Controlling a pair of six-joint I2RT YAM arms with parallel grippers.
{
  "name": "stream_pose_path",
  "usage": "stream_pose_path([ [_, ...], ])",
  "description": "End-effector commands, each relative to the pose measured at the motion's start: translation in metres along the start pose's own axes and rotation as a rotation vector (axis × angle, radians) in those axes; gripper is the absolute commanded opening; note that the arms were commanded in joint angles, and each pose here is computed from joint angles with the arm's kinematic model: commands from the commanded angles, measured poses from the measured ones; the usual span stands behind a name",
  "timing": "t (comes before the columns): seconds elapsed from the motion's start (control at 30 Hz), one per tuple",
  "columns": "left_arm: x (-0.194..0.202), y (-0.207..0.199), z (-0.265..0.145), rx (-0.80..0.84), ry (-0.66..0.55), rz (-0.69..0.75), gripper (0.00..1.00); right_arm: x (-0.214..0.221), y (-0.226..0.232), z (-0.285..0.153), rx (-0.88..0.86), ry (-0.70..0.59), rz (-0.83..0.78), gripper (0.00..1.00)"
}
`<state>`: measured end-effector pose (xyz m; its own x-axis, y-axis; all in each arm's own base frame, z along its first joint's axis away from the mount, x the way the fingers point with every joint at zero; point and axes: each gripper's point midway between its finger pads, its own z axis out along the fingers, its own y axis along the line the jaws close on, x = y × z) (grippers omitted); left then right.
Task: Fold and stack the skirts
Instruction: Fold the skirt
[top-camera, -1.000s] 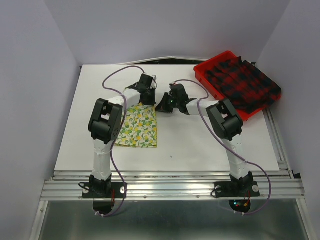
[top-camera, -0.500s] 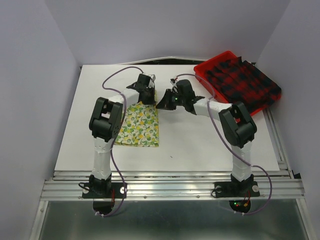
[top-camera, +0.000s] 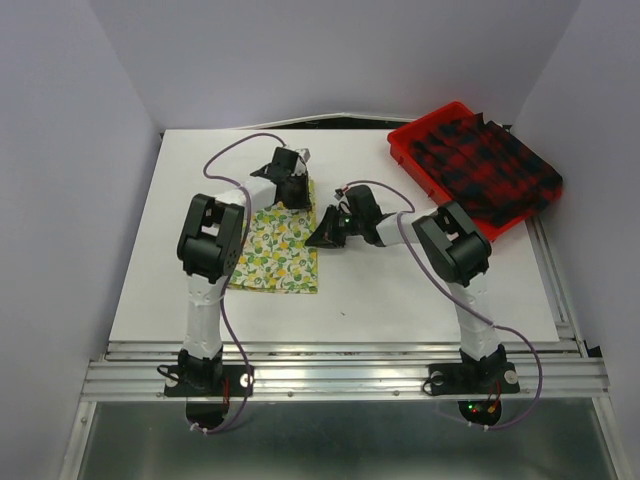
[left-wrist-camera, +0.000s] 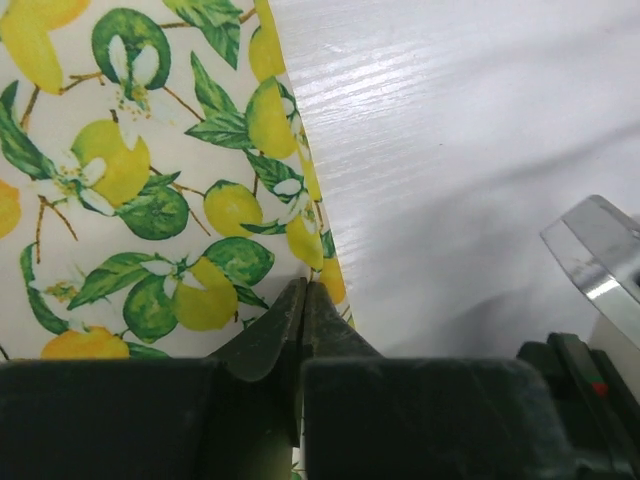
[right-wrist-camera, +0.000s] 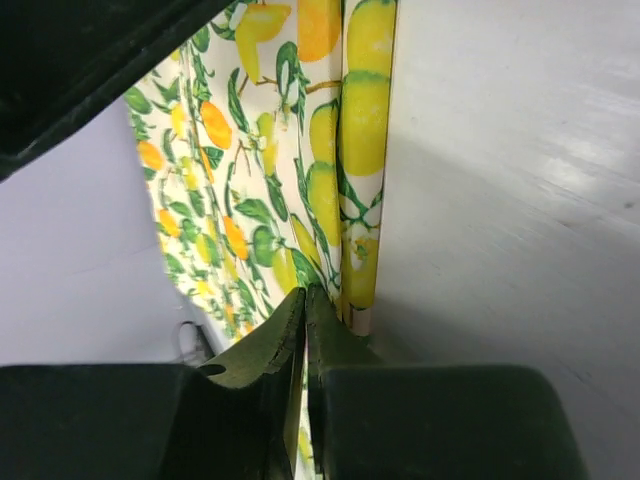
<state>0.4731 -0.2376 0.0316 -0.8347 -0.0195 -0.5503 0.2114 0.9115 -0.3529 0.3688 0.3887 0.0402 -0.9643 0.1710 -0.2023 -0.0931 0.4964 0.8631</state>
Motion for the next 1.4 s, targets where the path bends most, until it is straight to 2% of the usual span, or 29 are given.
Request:
stream_pose_path([
  [0.0,-0.016,-0.01,-0.017,0.052,-0.04,0.016,0.2,0.001,-0.023,0.009,0.071,-0.026,0.06,0.1],
  [0.03,-0.027,-0.014,-0.029,0.064,-0.073,0.028,0.27,0.002,-0.032,0.01,0.106,-0.028,0.08,0.11],
  [0.07,-0.031,-0.013,-0.036,0.071,-0.088,0.033,0.45,0.005,-0.047,0.011,0.169,-0.023,0.097,0.14],
  [0.1,-0.039,-0.013,-0.046,0.08,-0.114,0.04,0.51,0.006,-0.051,0.011,0.182,-0.019,0.092,0.15],
  [0.13,-0.051,-0.016,-0.064,0.089,-0.156,0.05,0.65,0.006,-0.054,0.011,0.197,-0.02,0.088,0.16],
  [0.17,-0.069,-0.015,-0.087,0.104,-0.218,0.068,0.83,0.005,-0.058,0.011,0.212,-0.025,0.091,0.16],
  [0.2,-0.067,-0.013,-0.086,0.104,-0.218,0.068,0.85,0.006,-0.059,0.011,0.217,-0.021,0.097,0.16],
  [0.23,-0.079,-0.009,-0.107,0.124,-0.259,0.087,0.87,0.007,-0.06,0.011,0.22,-0.019,0.102,0.17],
  [0.37,-0.07,0.021,-0.128,0.202,-0.244,0.102,0.86,0.009,-0.063,0.013,0.225,-0.013,0.112,0.17],
  [0.4,-0.062,0.016,-0.131,0.304,-0.219,0.116,0.84,0.009,-0.064,0.013,0.229,-0.011,0.114,0.17],
  [0.47,-0.051,0.049,-0.128,0.348,-0.196,0.085,0.78,0.012,-0.064,0.011,0.23,-0.005,0.116,0.17],
  [0.53,-0.047,0.054,-0.124,0.434,-0.185,0.058,0.65,0.014,-0.064,0.01,0.231,0.001,0.121,0.17],
  [0.57,-0.045,0.077,-0.116,0.427,-0.173,0.003,0.6,0.016,-0.065,0.008,0.232,0.006,0.121,0.17],
  [0.6,-0.035,0.083,-0.103,0.456,-0.139,-0.025,0.5,0.017,-0.065,0.008,0.234,0.012,0.121,0.17],
  [0.83,-0.019,0.116,-0.058,0.426,-0.088,-0.126,0.34,0.024,-0.072,0.004,0.261,0.029,0.13,0.17],
  [0.97,-0.039,0.13,-0.052,0.401,-0.117,-0.199,0.33,0.025,-0.076,0.002,0.287,0.027,0.126,0.17],
  [1.03,-0.031,0.133,-0.049,0.388,-0.07,-0.221,0.32,0.023,-0.073,0.001,0.284,0.025,0.117,0.17],
  [1.1,-0.032,0.125,-0.061,0.419,-0.048,-0.202,0.34,0.021,-0.07,0.0,0.281,0.017,0.106,0.17],
  [1.13,-0.041,0.119,-0.076,0.421,-0.08,-0.131,0.35,0.015,-0.069,-0.003,0.28,0.003,0.103,0.17],
  [1.27,-0.028,0.098,-0.115,0.479,-0.048,-0.042,0.36,0.013,-0.064,-0.007,0.277,-0.009,0.089,0.17],
  [1.37,-0.003,0.09,-0.135,0.517,-0.004,-0.001,0.36,0.014,-0.063,-0.008,0.274,-0.003,0.085,0.17],
])
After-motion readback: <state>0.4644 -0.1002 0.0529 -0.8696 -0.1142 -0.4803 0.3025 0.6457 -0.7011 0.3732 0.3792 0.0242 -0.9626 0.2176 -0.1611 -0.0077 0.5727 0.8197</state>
